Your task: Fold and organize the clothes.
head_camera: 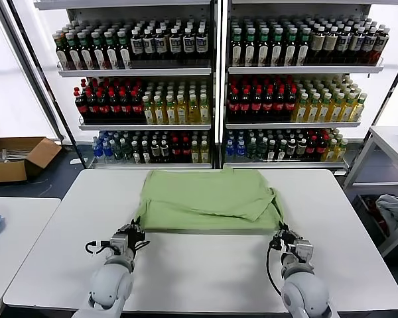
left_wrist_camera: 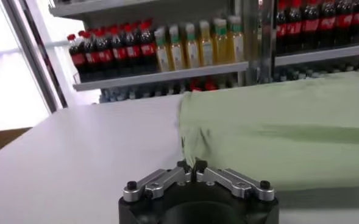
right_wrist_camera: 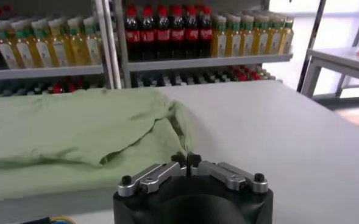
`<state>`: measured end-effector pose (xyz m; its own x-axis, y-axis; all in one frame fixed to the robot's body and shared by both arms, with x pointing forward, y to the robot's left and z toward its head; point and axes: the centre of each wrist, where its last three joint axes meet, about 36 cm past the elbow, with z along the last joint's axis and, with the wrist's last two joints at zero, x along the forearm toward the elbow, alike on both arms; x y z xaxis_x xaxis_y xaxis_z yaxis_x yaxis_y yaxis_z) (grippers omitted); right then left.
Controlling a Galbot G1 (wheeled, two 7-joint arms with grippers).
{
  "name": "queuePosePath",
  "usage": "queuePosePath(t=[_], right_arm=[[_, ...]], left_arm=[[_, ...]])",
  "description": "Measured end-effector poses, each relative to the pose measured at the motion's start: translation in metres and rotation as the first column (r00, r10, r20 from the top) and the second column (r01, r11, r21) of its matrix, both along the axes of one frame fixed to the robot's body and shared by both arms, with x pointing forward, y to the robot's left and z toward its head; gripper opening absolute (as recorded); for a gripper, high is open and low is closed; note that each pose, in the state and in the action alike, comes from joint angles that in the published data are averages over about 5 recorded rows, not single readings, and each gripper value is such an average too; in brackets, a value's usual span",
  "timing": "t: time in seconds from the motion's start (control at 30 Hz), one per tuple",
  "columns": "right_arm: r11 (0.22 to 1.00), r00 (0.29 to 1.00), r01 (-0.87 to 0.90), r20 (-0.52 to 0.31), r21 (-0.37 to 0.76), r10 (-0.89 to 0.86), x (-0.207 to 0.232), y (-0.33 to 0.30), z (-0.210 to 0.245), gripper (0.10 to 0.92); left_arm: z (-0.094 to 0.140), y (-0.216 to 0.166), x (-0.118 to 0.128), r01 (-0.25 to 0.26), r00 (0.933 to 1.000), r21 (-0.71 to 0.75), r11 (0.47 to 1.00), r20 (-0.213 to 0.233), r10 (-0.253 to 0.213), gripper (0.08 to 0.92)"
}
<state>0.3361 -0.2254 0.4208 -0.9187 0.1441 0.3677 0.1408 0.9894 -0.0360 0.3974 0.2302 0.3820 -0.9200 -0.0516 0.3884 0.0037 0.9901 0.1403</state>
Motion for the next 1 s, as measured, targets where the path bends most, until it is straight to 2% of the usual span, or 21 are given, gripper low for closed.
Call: queuePosePath(t=[0.27, 0.37, 0.5, 0.63, 0.77, 0.87, 1.0], right_arm=[[0.999, 0.998, 0.023, -0.049, -0.039, -0.025, -0.066, 0.006, 0.002, 0.117], [0.998, 0.997, 0.029, -0.072, -0.055, -0.033, -0.085, 0.009, 0.000, 0.122], [0.997, 0.995, 0.032, -0.092, -0.066, -0.038, -0.102, 0.013, 0.000, 0.200], [0.997, 0.994, 0.036, -0.095, -0.071, -0.043, -0.114, 0.014, 0.006, 0.313], [0.997, 0.996, 0.047, -0.070, -0.067, -0.051, -0.120, 0.013, 0.020, 0.425], [0.996, 0.998, 0.063, -0.028, -0.057, -0.065, -0.118, 0.011, 0.032, 0.512], [0.995, 0.996, 0.084, 0.044, -0.044, -0.082, -0.103, 0.000, 0.044, 0.616]], left_arm=[[0.023, -0.004, -0.074, 0.021, 0.9998, 0.018, 1.000, 0.005, -0.021, 0.094], [0.025, -0.006, -0.102, 0.029, 0.9994, 0.025, 0.999, -0.018, -0.028, 0.094], [0.026, -0.009, -0.130, 0.031, 0.9977, 0.030, 0.999, -0.060, -0.029, 0.111], [0.031, -0.015, -0.150, 0.034, 0.9954, 0.024, 0.999, -0.091, -0.032, 0.205], [0.042, -0.022, -0.162, 0.038, 0.9942, 0.006, 0.999, -0.101, -0.037, 0.327], [0.053, -0.025, -0.166, 0.036, 0.9953, -0.013, 0.999, -0.090, -0.037, 0.413], [0.072, -0.025, -0.165, 0.028, 0.9985, -0.044, 0.999, -0.046, -0.030, 0.526]])
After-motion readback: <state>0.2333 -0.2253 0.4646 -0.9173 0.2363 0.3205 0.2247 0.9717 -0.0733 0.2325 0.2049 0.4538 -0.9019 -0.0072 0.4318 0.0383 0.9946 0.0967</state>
